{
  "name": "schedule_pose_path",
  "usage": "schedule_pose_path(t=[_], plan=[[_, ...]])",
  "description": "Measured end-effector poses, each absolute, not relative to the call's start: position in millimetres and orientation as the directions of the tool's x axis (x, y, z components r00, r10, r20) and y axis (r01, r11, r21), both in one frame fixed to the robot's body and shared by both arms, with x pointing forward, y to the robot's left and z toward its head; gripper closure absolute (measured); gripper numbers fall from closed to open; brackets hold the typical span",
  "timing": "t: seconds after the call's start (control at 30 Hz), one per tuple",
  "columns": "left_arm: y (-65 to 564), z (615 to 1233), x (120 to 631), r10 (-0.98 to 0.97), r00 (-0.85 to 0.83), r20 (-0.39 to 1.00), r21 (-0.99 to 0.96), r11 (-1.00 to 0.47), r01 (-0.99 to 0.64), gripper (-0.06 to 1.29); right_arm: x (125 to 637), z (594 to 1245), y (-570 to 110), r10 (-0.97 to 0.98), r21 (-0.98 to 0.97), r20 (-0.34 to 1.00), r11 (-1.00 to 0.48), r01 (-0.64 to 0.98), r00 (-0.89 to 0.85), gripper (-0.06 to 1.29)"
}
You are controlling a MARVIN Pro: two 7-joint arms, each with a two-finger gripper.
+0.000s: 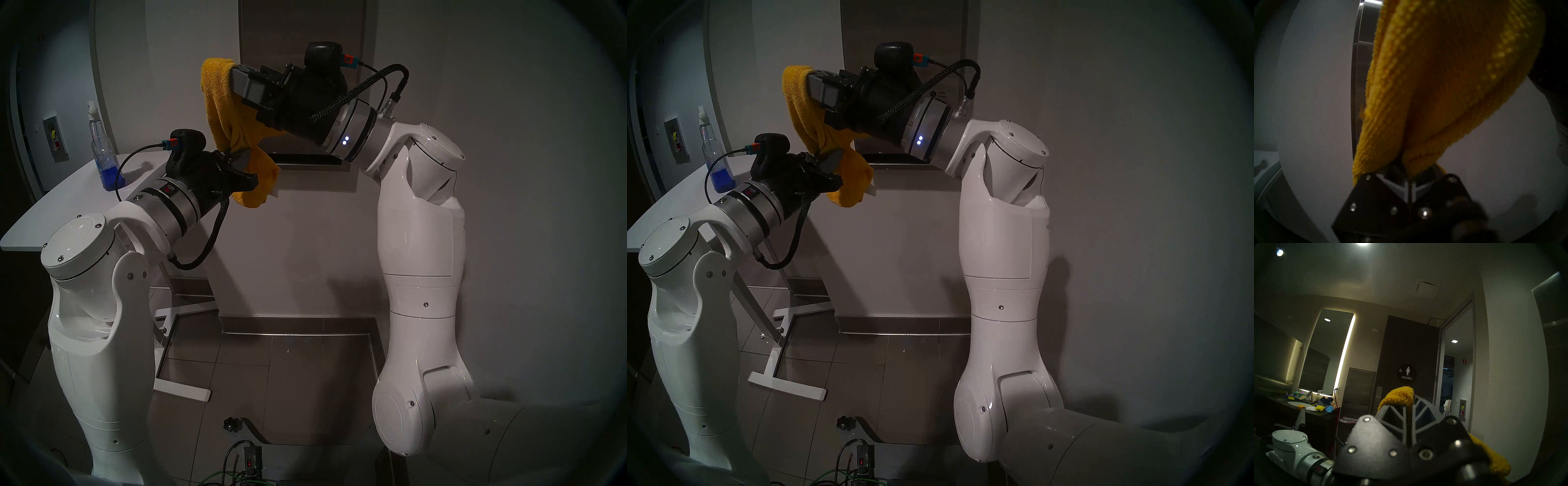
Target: Pick up the cloth and wipe the surface
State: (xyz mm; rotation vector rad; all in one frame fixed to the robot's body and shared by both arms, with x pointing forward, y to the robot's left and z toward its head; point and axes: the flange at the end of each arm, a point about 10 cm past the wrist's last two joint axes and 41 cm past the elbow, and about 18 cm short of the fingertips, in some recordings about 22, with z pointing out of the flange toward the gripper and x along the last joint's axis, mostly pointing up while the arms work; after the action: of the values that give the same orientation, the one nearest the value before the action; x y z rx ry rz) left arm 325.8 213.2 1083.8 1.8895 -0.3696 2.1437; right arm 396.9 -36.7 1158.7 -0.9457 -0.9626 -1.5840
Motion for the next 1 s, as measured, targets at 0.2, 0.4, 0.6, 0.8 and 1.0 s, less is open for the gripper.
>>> schedule_pose_path(t=[0.2,0.4,0.6,0.8,1.0], plan=[[215.7,1085.2,326.6,-0.007,-0.143,0.99,-0.054,-0.943,-0.328,1.25,386.1,1157.1,-41.5,-0.314,0.05,0.942,-0.221,0.974,-0.12,1.27],[220.3,1087.9,326.9,-0.033,-0.169,0.985,-0.084,-0.95,-0.3,1.25,374.4,1159.3,-44.8,-0.286,-0.006,0.955,-0.284,0.959,-0.079,0.08],[231.4,1091.2,328.9,-0.057,-0.195,0.979,-0.109,-0.959,-0.263,1.25,363.7,1161.7,-46.7,-0.265,-0.049,0.963,-0.345,0.937,-0.048,0.08],[247.9,1093.7,332.9,-0.082,-0.21,0.974,-0.127,-0.97,-0.209,1.25,358.0,1162.6,-46.1,-0.262,-0.072,0.965,-0.36,0.93,-0.026,0.08],[264.1,1094.8,336.2,-0.106,-0.218,0.97,-0.141,-0.978,-0.156,1.25,354.0,1164.7,-45.2,-0.265,-0.08,0.964,-0.359,0.93,-0.02,0.08]])
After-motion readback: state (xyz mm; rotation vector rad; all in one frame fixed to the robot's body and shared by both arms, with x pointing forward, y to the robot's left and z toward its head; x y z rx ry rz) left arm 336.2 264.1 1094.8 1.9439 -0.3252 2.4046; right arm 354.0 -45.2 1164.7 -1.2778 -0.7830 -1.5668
